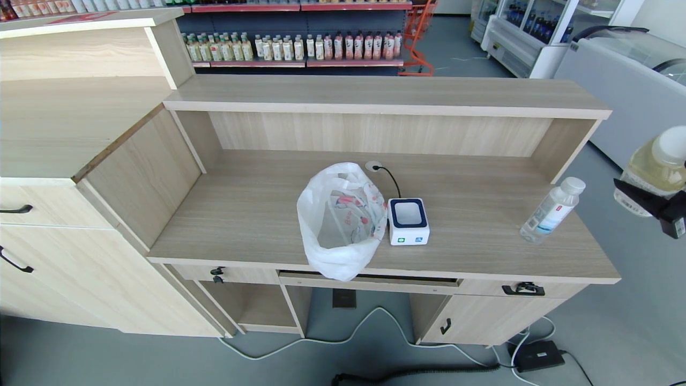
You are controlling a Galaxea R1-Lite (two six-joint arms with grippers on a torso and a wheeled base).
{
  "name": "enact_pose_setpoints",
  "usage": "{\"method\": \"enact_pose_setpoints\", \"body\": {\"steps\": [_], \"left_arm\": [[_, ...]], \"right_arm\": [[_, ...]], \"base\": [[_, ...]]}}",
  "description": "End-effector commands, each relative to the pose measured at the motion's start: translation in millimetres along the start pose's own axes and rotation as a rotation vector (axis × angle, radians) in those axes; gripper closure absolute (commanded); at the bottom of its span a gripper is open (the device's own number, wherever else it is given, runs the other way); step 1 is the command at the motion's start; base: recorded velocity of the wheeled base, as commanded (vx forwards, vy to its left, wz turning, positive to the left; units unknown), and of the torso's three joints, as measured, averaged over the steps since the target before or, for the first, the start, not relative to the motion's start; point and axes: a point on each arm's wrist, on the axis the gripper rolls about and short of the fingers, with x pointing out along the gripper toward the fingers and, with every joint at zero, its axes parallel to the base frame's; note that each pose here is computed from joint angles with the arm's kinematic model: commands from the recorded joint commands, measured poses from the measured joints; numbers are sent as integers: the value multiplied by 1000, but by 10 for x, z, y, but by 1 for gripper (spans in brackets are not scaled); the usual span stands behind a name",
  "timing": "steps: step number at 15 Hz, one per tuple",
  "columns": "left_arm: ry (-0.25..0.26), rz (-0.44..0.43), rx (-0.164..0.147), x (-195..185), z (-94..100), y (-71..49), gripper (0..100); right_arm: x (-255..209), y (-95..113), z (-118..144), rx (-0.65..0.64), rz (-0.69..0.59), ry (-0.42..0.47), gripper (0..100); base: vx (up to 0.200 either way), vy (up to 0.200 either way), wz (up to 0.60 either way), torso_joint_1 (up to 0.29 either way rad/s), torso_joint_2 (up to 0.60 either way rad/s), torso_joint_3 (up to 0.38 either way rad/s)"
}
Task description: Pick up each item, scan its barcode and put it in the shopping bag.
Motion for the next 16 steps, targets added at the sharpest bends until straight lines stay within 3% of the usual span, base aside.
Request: {"method": "enact_pose_setpoints", "body": {"steps": [1,8,12,16], "left_arm": [[0,0,0,0,-2,0,0],[0,0,0,0,-2,0,0],[-1,0,0,-1,2,0,0],[5,-7,-2,-2,-2,-2,0]], "right_arm": [[11,67,-97,17,31,23,100],[302,118,-225,12,89,-33,100],[758,206,-202,-45,48,-189,100],[1023,329,-98,-44,84,-260,100]], "base": [[0,0,0,0,0,0],[0,0,0,0,0,0],[0,0,0,0,0,0],[0,0,0,0,0,0]]}}
